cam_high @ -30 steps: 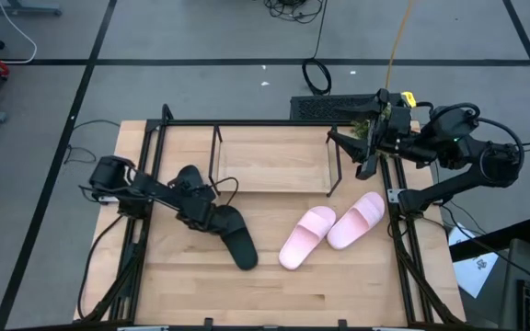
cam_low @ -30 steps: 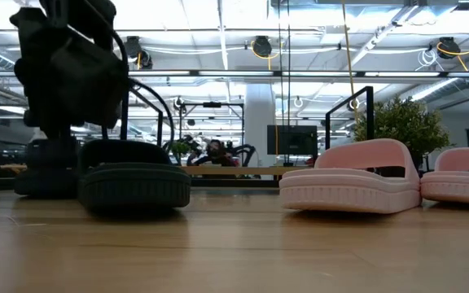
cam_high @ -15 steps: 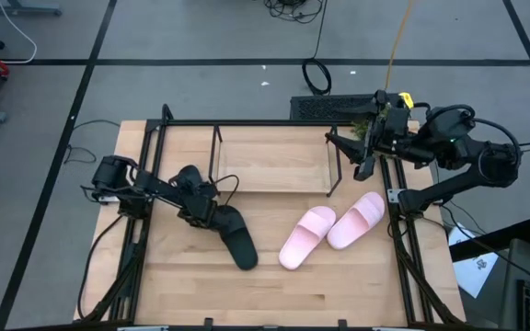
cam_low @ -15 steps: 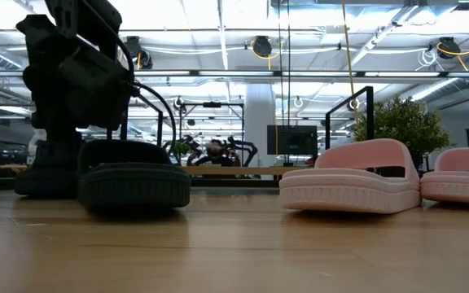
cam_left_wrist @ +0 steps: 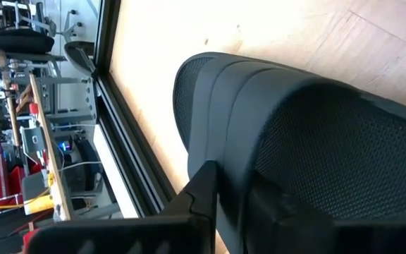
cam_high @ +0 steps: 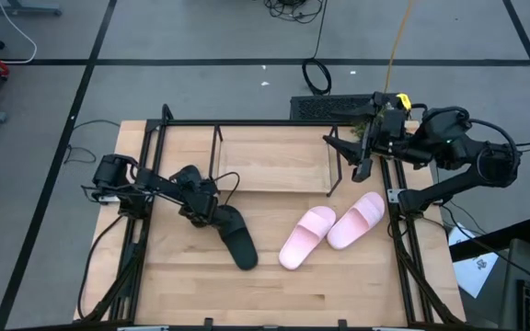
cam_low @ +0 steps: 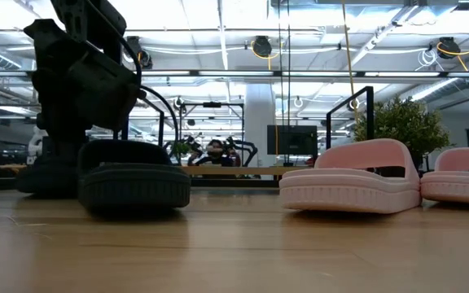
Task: Pick and place slides into the shelf
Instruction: Put the top black slipper on the shelf
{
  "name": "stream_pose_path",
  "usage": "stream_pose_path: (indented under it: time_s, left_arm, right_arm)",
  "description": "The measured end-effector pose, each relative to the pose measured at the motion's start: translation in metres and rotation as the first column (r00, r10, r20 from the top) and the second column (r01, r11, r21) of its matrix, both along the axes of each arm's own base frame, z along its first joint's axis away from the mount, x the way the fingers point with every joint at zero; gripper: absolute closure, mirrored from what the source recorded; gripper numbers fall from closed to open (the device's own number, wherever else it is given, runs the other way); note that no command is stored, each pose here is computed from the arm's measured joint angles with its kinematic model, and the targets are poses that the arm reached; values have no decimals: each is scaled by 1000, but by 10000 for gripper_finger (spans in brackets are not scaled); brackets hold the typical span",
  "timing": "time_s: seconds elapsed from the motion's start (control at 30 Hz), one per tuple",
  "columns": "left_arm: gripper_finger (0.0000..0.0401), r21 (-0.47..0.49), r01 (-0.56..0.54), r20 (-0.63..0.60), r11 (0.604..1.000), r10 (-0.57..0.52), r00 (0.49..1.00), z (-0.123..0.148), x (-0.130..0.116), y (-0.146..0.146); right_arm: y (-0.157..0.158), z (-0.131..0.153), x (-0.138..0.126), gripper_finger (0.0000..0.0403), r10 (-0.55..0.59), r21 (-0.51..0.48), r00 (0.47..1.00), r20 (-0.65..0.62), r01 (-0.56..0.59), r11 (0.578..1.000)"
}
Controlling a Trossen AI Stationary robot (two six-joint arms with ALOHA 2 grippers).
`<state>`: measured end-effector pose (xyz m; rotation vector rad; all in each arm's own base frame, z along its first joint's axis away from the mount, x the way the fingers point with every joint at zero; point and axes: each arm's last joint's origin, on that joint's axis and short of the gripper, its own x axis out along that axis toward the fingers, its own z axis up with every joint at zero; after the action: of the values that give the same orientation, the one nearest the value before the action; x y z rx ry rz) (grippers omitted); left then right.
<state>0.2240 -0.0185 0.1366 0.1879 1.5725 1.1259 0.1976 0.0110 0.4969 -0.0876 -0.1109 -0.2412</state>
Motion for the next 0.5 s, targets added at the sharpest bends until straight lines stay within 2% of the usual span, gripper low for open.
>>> stream_pose_path:
  time_s: [0.13, 0.27, 0.43, 0.5]
  left_arm:
    - [393, 4, -7, 2, 1000, 7, 1000, 0, 0, 0]
    - [396, 6, -19, -16, 1000, 19, 1000, 2, -2, 0]
    - [398, 69, -49, -128, 996, 57, 990, 22, -8, -6]
    - [398, 84, -38, -119, 996, 48, 992, 30, -7, -11]
  right_arm:
    - [0, -1, 0, 156, 0, -1, 1000, -15, 0, 1000]
    - [0, -3, 0, 156, 0, -3, 1000, -26, 0, 1000]
    - [0, -3, 0, 156, 0, -3, 1000, -27, 0, 1000]
    - [0, -2, 0, 156, 0, -2, 1000, -26, 0, 1000]
